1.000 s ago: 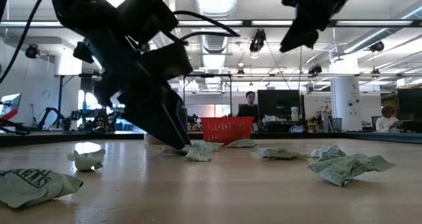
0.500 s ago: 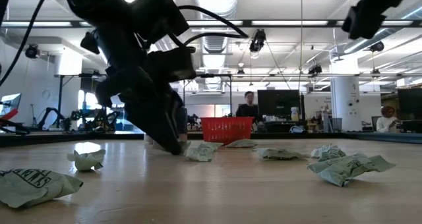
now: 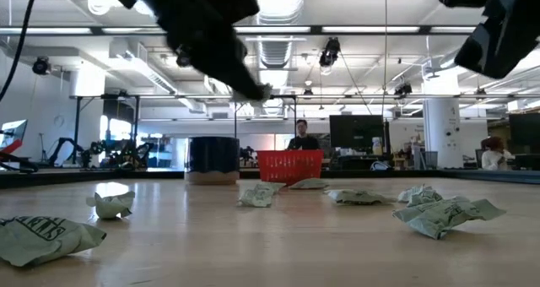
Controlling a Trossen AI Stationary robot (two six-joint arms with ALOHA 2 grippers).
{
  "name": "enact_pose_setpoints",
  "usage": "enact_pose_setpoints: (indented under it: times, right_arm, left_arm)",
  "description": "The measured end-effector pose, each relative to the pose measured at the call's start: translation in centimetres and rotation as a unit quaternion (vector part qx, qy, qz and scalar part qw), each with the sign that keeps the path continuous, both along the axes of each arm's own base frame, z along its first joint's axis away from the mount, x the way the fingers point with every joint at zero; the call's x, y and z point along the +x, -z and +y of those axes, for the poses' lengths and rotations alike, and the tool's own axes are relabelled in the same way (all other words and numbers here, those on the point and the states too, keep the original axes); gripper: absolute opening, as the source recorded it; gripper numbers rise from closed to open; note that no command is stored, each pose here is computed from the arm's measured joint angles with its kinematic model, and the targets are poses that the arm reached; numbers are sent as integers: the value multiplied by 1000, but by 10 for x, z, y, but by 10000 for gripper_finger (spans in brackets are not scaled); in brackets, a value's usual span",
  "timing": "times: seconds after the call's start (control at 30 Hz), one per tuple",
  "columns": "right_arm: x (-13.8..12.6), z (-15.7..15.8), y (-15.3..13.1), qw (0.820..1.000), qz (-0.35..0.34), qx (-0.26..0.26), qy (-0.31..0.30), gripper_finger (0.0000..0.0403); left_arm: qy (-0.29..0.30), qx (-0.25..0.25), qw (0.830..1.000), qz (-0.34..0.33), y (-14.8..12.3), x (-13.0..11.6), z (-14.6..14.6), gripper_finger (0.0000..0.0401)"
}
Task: Pick and place Stevia / Truvia into bins
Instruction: Put the stevia packet into the basket
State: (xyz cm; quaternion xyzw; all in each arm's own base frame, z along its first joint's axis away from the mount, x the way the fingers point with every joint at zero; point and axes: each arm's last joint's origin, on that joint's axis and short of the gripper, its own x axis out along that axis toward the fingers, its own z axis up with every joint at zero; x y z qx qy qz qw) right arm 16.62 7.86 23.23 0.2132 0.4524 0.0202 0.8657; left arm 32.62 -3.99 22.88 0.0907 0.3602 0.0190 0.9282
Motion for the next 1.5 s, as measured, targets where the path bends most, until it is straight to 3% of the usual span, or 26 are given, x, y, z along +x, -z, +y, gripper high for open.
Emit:
enact_pose_setpoints:
  times: [0.13,0.37,0.6,0.7,0.87,1.17,1.3,1.5]
  right_arm:
    - [14,6,18,999,-28,-8,-16,91]
    - [34,12,42,995,-31,-91,-39,91]
    - [54,20,62,989,-40,-128,-70,111]
    - [61,21,72,988,-35,-134,-64,122]
    - [69,20,82,989,-29,-136,-54,142]
    - [76,18,87,991,-29,-126,-33,174]
    - [79,19,87,991,-38,-123,-34,179]
    - [86,19,104,990,-11,-134,-34,181]
  left_arm:
    - [-36,24,999,-32,-19,7,19,3]
    - [-91,43,993,-57,-33,13,64,3]
    - [-151,41,983,-96,-32,14,110,3]
    - [-149,28,984,-93,-23,17,122,3]
    - [-135,12,988,-79,-9,32,129,12]
    - [-135,6,990,-42,12,48,134,88]
    - [-142,-3,989,-38,6,47,134,115]
    - [-123,-15,992,-38,-29,27,122,130]
